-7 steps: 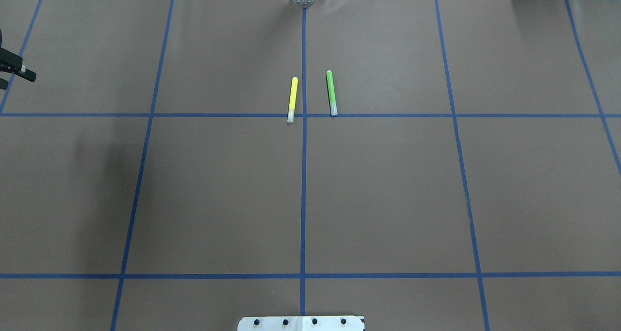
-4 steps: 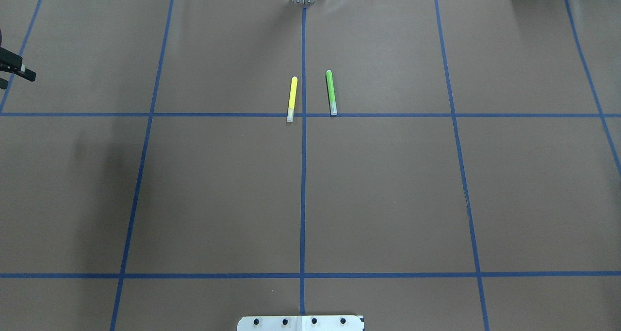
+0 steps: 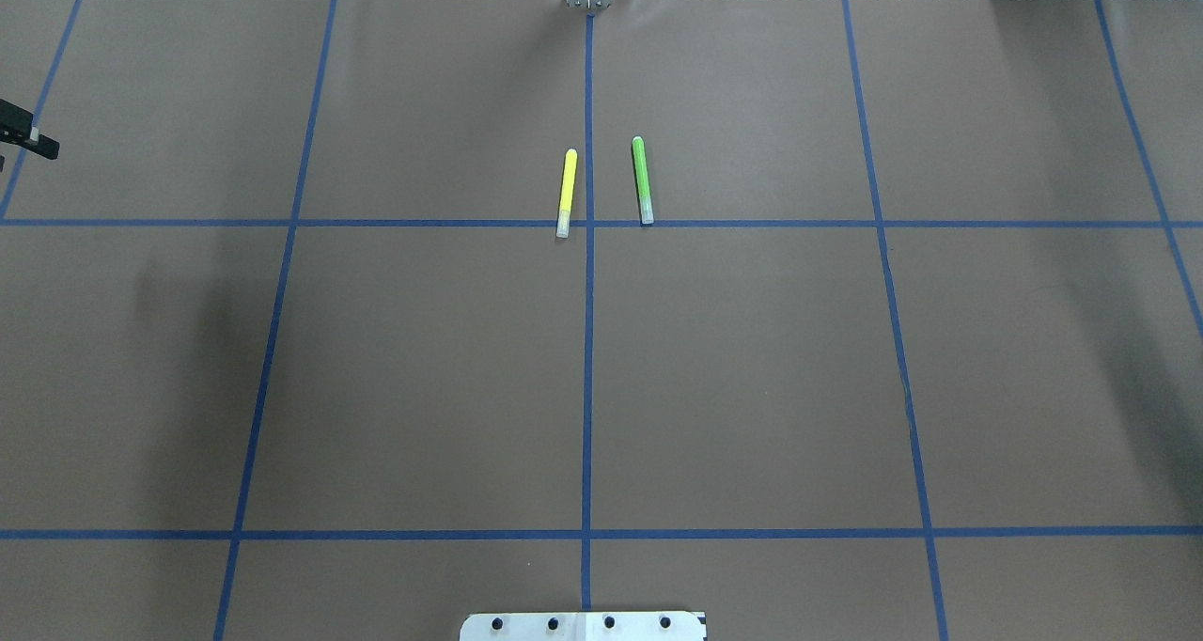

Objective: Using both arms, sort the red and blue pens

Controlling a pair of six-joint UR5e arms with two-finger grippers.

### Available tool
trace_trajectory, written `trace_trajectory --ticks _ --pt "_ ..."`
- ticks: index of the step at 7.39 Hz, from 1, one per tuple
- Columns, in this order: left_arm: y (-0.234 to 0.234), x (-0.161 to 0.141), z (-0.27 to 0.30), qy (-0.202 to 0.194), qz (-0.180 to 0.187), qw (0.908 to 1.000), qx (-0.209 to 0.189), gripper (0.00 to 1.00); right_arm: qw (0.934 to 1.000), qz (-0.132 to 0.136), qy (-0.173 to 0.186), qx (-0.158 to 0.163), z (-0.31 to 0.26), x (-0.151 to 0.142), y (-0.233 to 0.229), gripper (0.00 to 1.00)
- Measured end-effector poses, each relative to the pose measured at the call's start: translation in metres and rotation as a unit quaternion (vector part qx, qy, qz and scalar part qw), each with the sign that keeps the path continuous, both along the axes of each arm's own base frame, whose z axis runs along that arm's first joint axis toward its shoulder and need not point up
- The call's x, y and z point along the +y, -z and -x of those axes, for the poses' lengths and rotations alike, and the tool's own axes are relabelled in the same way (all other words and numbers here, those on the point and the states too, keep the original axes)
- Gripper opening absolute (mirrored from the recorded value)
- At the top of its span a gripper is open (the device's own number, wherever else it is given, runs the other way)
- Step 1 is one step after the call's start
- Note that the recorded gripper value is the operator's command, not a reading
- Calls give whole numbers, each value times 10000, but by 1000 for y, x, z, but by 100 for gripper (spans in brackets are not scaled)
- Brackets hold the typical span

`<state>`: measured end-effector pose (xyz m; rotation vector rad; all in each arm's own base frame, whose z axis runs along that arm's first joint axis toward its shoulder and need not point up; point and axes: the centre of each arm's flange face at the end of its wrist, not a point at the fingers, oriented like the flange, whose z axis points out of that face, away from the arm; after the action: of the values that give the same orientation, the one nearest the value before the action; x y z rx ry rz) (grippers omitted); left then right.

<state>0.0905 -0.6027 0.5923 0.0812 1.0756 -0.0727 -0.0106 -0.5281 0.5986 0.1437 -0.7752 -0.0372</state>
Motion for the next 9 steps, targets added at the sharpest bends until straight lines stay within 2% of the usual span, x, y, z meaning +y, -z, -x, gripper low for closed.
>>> trace_trajectory --ticks 2,4,7,9 --pt "-16 0 -4 -12 -205 9986 -480 91 9994 228 249 59 29 -16 14 100" --pt "-34 -3 -1 -316 -239 9940 -1019 91 9984 343 446 102 50 -17 15 100" --pt "-48 -4 8 -672 -351 9868 -1433 92 9968 455 623 222 59 -15 7 100" --pt "-52 -6 28 -908 -389 9827 -1565 93 9953 425 803 328 53 -16 4 100"
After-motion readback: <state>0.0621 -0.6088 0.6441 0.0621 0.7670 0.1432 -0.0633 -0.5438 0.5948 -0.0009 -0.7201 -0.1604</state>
